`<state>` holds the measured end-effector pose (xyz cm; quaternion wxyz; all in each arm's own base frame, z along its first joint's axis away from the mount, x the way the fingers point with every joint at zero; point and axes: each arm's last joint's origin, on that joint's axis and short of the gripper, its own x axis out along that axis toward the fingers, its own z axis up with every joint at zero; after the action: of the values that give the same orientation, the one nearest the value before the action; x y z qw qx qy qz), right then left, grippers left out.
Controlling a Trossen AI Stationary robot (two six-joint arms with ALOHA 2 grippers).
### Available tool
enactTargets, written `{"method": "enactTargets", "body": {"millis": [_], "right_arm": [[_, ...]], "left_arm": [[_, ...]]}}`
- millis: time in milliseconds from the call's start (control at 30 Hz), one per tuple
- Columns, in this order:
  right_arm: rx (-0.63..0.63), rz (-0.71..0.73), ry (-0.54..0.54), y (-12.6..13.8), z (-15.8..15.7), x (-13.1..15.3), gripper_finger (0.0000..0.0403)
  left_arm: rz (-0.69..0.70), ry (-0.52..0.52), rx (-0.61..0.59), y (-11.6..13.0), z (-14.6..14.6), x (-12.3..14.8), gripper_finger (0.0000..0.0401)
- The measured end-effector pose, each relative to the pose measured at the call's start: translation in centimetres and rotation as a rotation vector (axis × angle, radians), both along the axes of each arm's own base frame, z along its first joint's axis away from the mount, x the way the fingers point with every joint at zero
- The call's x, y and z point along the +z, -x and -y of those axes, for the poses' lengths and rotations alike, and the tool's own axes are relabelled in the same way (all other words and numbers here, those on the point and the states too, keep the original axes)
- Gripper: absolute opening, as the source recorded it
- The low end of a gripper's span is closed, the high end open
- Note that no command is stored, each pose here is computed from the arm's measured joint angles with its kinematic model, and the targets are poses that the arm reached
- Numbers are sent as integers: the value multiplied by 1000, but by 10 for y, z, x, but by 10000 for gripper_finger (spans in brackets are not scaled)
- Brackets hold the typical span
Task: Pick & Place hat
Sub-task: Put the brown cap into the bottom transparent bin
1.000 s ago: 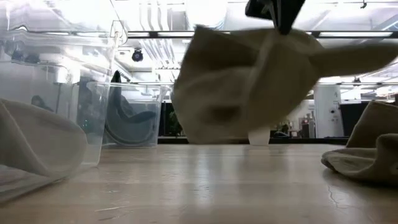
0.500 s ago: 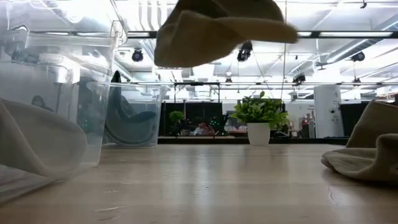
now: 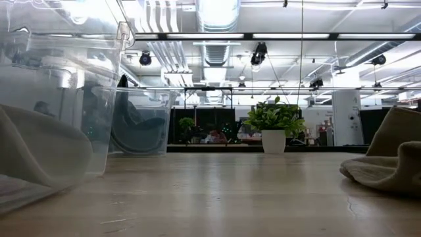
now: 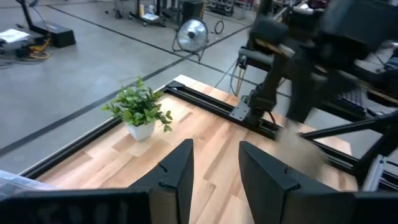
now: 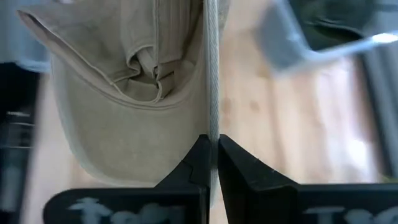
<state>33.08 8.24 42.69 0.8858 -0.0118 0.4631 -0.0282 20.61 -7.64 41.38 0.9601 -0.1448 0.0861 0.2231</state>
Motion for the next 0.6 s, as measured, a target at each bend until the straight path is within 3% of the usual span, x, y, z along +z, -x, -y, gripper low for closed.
{"method": "enactTargets", "body": {"millis": [400,600], "right_arm": [[125,102,-198,-34,-15,-30,11],[209,230,-308,-53,-24,-46,11]], "left_arm": [[27,-50,24,1,-1,7,119],[30,-63,19,4,-3,9,119]]}}
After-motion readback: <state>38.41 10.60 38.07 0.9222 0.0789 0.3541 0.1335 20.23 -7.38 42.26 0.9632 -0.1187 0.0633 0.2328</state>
